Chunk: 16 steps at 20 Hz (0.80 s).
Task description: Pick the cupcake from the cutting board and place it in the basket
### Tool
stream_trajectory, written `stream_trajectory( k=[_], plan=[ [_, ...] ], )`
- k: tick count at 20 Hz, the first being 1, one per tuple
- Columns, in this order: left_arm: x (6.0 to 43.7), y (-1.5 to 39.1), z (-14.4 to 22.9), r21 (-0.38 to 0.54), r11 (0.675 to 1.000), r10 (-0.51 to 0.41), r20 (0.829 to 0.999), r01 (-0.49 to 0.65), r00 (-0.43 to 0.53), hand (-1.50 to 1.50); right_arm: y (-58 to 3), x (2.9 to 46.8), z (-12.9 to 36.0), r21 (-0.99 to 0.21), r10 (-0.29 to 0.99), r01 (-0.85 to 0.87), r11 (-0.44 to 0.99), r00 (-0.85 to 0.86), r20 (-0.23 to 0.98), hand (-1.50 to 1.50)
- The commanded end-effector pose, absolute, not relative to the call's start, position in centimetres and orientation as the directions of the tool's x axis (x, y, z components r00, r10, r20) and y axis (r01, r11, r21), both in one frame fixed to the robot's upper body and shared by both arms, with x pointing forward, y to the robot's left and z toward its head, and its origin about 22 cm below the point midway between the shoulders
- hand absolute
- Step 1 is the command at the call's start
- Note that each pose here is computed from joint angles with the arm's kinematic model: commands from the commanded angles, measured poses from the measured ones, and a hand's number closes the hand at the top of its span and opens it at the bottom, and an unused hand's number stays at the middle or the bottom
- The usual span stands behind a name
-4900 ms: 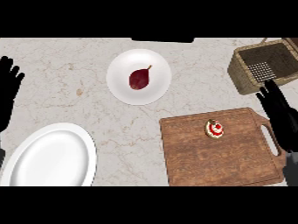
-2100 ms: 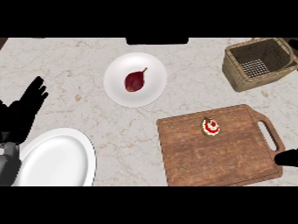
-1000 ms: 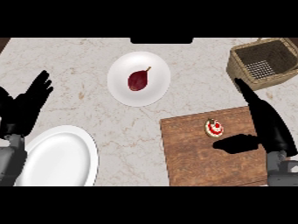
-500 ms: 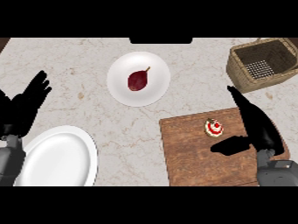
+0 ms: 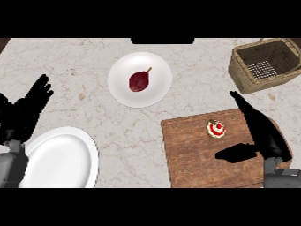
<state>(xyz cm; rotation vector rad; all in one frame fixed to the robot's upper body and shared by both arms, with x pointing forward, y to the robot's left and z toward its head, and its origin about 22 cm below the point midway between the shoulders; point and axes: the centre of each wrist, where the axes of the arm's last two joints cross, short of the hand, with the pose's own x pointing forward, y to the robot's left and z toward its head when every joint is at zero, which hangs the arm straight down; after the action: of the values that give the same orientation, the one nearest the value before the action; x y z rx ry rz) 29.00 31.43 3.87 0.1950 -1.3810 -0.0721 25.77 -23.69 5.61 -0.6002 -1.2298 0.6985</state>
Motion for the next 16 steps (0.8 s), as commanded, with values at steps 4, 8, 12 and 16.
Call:
stream_trajectory(
  k=[4, 8, 12, 16],
  plan=[
    [28.1, 30.9, 4.0, 0.179, 0.982, -0.164, 0.967, -0.064, 0.195, 0.00, -21.8, 26.6, 6.3, -0.735, 0.757, -0.181, 0.653, 0.144, 0.637, -1.50],
    [28.8, 30.9, 3.6, 0.189, 0.981, -0.178, 0.968, -0.043, 0.178, 0.00, -24.5, 26.4, 4.9, -0.775, 0.793, -0.171, 0.608, 0.177, 0.583, -1.50],
    [30.1, 31.8, 5.8, 0.178, 0.983, -0.166, 0.967, -0.052, 0.192, 0.00, -21.8, 26.1, 2.6, -0.791, 0.807, -0.171, 0.587, 0.205, 0.554, -1.50],
    [28.5, 32.4, 2.3, 0.165, 0.983, -0.149, 0.972, -0.079, 0.182, 0.00, -20.0, 26.9, 2.1, -0.809, 0.828, -0.190, 0.557, 0.199, 0.524, -1.50]
  ],
)
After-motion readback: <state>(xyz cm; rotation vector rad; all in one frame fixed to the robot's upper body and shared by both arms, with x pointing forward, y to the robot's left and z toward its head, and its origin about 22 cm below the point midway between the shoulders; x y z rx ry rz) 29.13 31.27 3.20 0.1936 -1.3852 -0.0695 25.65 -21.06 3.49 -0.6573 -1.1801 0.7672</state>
